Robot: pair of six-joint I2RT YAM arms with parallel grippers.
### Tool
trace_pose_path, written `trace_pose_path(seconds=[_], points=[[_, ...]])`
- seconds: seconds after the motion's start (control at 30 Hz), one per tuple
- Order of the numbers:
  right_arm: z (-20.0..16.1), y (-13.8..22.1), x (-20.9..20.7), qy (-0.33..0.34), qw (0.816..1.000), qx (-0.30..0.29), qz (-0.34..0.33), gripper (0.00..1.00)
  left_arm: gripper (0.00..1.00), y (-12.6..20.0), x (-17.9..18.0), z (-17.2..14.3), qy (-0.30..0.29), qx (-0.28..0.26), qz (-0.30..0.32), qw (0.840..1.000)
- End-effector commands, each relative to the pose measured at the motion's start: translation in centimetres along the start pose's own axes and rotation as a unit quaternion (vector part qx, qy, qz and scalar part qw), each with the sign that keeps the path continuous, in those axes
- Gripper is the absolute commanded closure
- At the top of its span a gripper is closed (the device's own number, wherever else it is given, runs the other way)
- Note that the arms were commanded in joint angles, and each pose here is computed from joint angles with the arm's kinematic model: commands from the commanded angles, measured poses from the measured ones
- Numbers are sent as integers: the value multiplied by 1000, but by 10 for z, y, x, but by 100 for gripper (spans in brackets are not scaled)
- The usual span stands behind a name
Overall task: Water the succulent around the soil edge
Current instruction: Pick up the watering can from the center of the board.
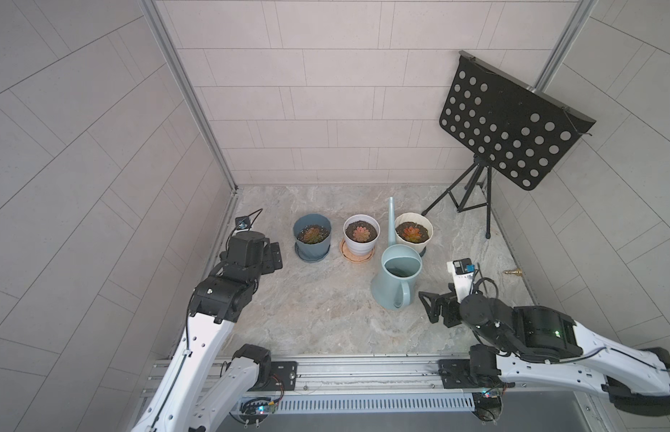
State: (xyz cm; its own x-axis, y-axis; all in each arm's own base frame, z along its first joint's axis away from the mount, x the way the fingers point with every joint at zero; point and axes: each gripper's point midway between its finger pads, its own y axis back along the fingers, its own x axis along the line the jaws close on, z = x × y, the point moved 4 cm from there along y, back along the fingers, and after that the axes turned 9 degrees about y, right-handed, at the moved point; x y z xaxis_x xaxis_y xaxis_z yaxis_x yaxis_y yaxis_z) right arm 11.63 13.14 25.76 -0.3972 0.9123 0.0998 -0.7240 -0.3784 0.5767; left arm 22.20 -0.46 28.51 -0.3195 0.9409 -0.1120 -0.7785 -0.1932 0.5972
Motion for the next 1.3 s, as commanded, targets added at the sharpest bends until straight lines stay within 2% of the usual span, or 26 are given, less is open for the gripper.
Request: trace_pose_path(seconds=[0.0, 0.13, 0.27, 0.43, 0.6, 0.97, 1.07, 1.1, 1.17, 1.27], points=[[11, -2, 21, -26, 999, -42, -16, 0, 3, -2, 2, -5, 3, 8, 4, 1000], [13, -4, 50, 0, 999, -44, -21, 0, 2, -6, 2, -8, -1, 12, 8, 1000], [2, -17, 63, -4, 999, -28, -40, 0, 2, -10, 2, -12, -3, 17, 11, 1000], [-2, -27, 59, 1, 996, -40, -85, 0, 2, -14, 2, -15, -5, 21, 13, 1000], [-4, -46, 48, 33, 992, -7, -124, 4, 2, -18, 0, -15, -10, 26, 16, 999], [-19, -75, 34, 33, 992, 52, -113, 12, 4, -28, -4, -18, -20, 40, 16, 999], [-20, -80, 36, 37, 992, 58, -103, 19, 4, -30, -4, -18, -22, 40, 19, 999], [-19, -81, 37, 38, 992, 58, -101, 24, 4, -30, -4, -18, -23, 40, 19, 999], [-19, -83, 39, 43, 992, 59, -100, 43, 4, -31, -4, -19, -23, 41, 20, 999], [-18, -84, 39, 45, 992, 56, -99, 63, 4, -31, -4, -18, -23, 40, 21, 999]])
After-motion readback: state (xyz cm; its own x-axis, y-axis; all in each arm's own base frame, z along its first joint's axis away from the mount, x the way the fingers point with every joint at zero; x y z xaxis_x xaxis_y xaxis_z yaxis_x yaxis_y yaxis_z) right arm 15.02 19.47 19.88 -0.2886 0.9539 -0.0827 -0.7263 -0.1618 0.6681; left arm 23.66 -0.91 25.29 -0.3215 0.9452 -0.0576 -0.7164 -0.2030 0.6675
